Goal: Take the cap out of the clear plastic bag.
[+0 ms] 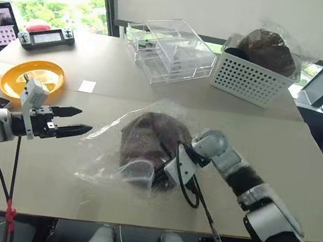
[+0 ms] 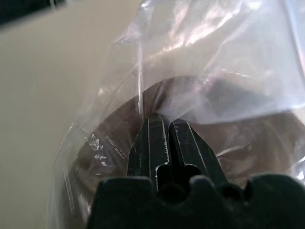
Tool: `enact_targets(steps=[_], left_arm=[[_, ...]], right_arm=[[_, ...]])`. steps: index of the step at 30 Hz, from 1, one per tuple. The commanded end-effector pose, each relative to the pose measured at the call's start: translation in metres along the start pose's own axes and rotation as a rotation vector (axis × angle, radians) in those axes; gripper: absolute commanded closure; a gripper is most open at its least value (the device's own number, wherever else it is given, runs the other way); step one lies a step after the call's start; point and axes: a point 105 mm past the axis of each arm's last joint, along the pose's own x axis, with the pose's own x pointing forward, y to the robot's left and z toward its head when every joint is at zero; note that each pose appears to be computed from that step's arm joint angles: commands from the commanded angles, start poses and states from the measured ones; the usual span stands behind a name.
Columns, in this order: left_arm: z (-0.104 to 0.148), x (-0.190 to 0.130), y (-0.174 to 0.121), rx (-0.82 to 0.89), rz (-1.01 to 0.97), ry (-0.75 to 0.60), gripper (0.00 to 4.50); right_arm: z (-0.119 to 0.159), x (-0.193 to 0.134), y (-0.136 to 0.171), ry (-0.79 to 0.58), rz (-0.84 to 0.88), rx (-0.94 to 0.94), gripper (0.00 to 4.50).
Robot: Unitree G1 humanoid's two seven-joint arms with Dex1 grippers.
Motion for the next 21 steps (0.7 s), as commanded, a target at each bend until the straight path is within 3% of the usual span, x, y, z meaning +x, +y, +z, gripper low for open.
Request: enact_targets(steps=[1, 8, 13, 17, 21], left_arm=[[0.009, 0.003, -0.003, 0.045, -0.022, -0.022, 0.00], [0.005, 0.007, -0.005, 0.041, -0.034, -0.020, 0.00], [0.003, 0.011, -0.004, 0.040, -0.042, -0.013, 0.00], [0.003, 0.015, -0.004, 0.040, -0.054, -0.008, 0.00], [0.003, 0.020, -0.003, 0.042, -0.066, -0.004, 0.00]], right_arm=[[-0.021, -0.010, 0.002, 0.121, 0.006, -0.059, 4.46], [-0.033, -0.019, -0.007, 0.225, -0.023, -0.188, 4.46], [-0.040, -0.019, 0.007, 0.242, 0.006, -0.184, 4.46], [-0.045, -0.022, 0.017, 0.240, 0.027, -0.061, 3.32], [-0.032, -0.020, 0.012, 0.163, -0.016, -0.037, 2.01]])
